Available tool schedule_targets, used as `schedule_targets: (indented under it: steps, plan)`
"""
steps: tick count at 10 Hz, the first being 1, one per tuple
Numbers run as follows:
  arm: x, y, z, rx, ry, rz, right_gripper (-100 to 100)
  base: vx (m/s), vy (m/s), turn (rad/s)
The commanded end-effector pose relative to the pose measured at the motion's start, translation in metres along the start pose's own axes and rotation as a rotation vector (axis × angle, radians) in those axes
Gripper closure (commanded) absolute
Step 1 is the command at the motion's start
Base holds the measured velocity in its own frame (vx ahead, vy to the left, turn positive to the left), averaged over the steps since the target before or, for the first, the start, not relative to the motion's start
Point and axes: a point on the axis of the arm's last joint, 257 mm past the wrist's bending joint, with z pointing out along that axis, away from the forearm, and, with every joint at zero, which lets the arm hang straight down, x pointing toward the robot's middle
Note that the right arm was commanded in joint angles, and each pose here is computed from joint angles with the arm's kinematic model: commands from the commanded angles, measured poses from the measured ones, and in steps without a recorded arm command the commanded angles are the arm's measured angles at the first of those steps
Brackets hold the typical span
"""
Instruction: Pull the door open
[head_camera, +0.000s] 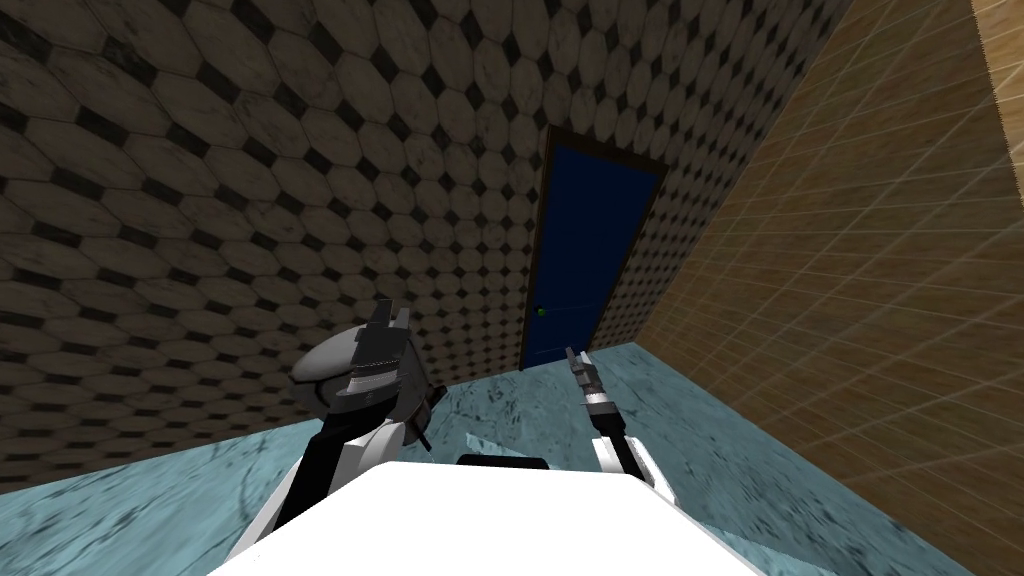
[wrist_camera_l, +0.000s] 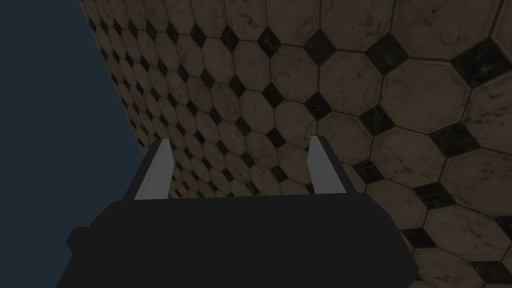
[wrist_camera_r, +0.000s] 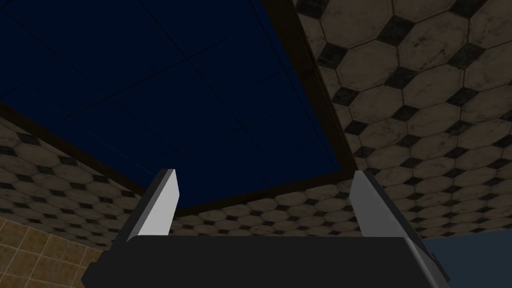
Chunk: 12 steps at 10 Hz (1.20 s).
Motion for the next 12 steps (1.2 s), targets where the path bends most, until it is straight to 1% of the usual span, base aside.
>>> schedule_targets:
  steps: [1, 12]
  plan:
    - [0.009, -0.006, -0.0032, 0.002, 0.016, -0.032, -100, 0.099, -0.012, 0.021]
    - [0.056, -0.042, -0.0188, 0.005, 0.126, -0.22, -100, 0.098, -0.014, 0.019]
